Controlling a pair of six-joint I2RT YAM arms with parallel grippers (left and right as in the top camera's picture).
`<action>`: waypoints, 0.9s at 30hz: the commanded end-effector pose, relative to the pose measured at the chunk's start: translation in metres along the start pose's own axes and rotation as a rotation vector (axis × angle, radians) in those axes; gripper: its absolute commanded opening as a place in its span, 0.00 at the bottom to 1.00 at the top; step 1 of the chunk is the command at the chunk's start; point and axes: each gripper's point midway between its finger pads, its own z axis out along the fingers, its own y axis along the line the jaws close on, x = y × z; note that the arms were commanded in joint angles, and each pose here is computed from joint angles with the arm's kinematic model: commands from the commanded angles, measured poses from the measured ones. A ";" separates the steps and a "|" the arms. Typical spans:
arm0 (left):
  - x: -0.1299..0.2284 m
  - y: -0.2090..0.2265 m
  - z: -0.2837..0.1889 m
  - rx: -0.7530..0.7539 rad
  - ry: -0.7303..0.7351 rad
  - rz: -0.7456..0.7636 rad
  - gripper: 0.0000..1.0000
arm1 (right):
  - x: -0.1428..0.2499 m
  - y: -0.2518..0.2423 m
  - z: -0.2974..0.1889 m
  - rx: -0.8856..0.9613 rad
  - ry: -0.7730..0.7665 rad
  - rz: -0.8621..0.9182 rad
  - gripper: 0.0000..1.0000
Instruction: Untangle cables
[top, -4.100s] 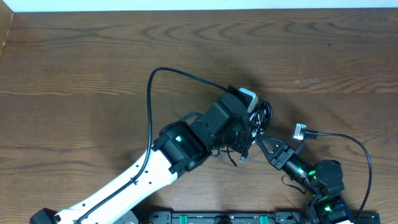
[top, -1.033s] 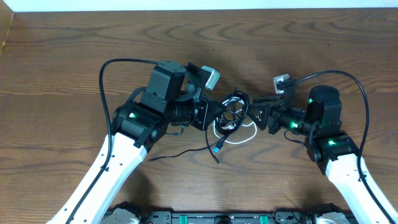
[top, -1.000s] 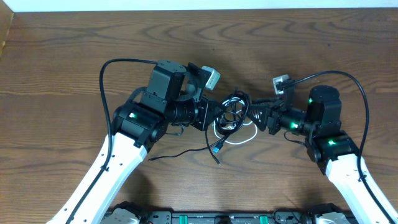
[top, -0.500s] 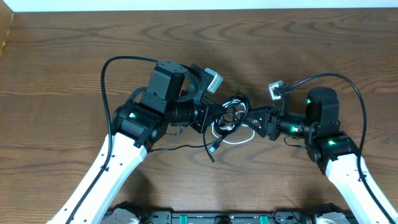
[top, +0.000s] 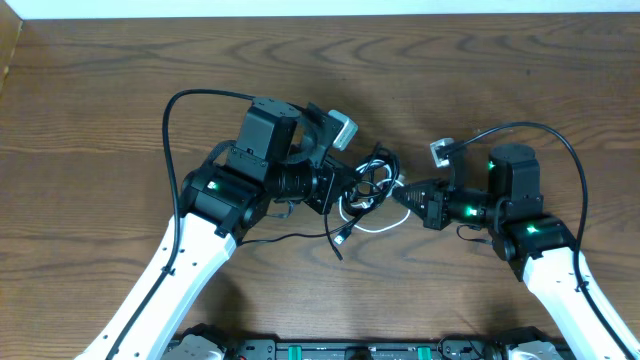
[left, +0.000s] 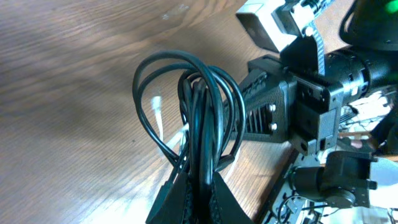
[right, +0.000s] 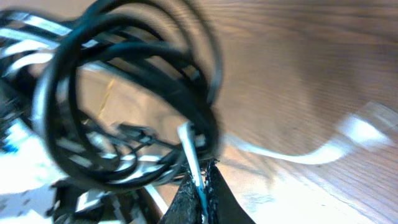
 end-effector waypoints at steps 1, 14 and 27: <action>-0.003 0.016 -0.009 -0.088 -0.019 -0.002 0.08 | -0.014 -0.045 -0.013 0.244 -0.092 0.117 0.01; -0.009 0.074 -0.040 -0.293 -0.095 -0.219 0.08 | 0.031 -0.164 -0.106 0.952 -0.190 0.537 0.01; -0.004 0.082 -0.031 -0.293 -0.077 -0.329 0.40 | -0.007 -0.049 -0.036 0.159 -0.057 0.018 0.01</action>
